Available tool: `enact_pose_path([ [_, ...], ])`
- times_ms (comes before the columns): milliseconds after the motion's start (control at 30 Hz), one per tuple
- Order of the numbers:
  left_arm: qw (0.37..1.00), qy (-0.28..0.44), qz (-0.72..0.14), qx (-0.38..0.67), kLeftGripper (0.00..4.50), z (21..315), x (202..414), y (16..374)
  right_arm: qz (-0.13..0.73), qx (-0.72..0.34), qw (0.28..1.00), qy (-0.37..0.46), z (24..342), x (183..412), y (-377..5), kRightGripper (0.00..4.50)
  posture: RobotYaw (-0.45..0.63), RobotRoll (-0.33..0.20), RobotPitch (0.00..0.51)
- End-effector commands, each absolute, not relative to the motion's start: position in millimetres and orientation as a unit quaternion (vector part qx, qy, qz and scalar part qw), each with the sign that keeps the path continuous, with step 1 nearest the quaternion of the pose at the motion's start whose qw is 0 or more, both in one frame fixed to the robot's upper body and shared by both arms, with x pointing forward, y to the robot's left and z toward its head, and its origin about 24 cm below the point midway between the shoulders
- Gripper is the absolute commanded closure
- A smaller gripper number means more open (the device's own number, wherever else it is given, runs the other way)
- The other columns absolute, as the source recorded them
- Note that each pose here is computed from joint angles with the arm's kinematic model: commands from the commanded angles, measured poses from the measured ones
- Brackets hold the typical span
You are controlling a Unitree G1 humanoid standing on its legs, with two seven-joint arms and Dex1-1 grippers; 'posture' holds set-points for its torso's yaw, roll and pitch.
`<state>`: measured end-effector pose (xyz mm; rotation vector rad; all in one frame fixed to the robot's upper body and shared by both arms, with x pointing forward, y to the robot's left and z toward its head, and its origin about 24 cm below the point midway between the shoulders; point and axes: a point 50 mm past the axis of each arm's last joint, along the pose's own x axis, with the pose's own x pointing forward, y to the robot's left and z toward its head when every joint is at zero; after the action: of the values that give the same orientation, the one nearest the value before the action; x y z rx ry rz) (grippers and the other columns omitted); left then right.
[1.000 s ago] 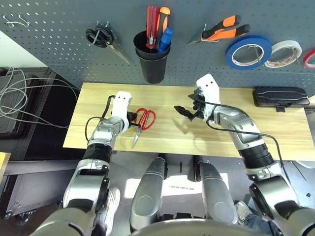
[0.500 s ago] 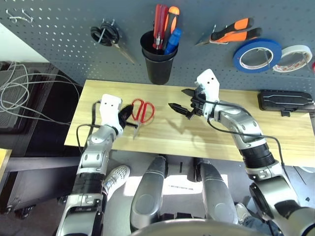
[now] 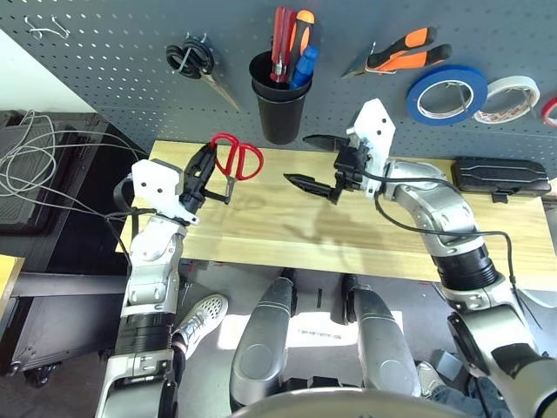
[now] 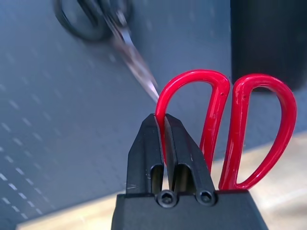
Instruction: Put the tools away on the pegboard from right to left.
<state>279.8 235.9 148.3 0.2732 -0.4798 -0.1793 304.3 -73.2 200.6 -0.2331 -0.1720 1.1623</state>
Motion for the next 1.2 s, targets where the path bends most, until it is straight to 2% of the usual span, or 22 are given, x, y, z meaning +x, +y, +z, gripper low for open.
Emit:
enact_pose_path([
  [33, 0.95, -0.266, -0.082, 0.144, 4.48, 159.1, 276.8, 240.1, 0.562, -0.097, 0.816, -0.089, 211.0, 299.7, -70.6, 0.0, 0.13, 0.0, 0.367],
  [500, 0.93, -0.31, -0.077, 0.183, 4.48, 180.2, 270.6, 243.2, 0.581, -0.075, 0.798, -0.14, 252.1, 299.8, -68.4, 0.0, 0.14, 0.0, 0.357],
  [800, 0.914, -0.345, -0.072, 0.199, 4.48, 203.2, 270.5, 242.6, 0.573, -0.082, 0.805, -0.133, 247.6, 304.1, -68.8, 0.0, 0.14, 0.0, 0.349],
  [1200, 0.913, -0.356, -0.055, 0.192, 4.48, 209.9, 271.1, 249.7, 0.558, -0.092, 0.817, -0.107, 231.5, 307.5, -74.5, 0.0, 0.14, 0.0, 0.341],
])
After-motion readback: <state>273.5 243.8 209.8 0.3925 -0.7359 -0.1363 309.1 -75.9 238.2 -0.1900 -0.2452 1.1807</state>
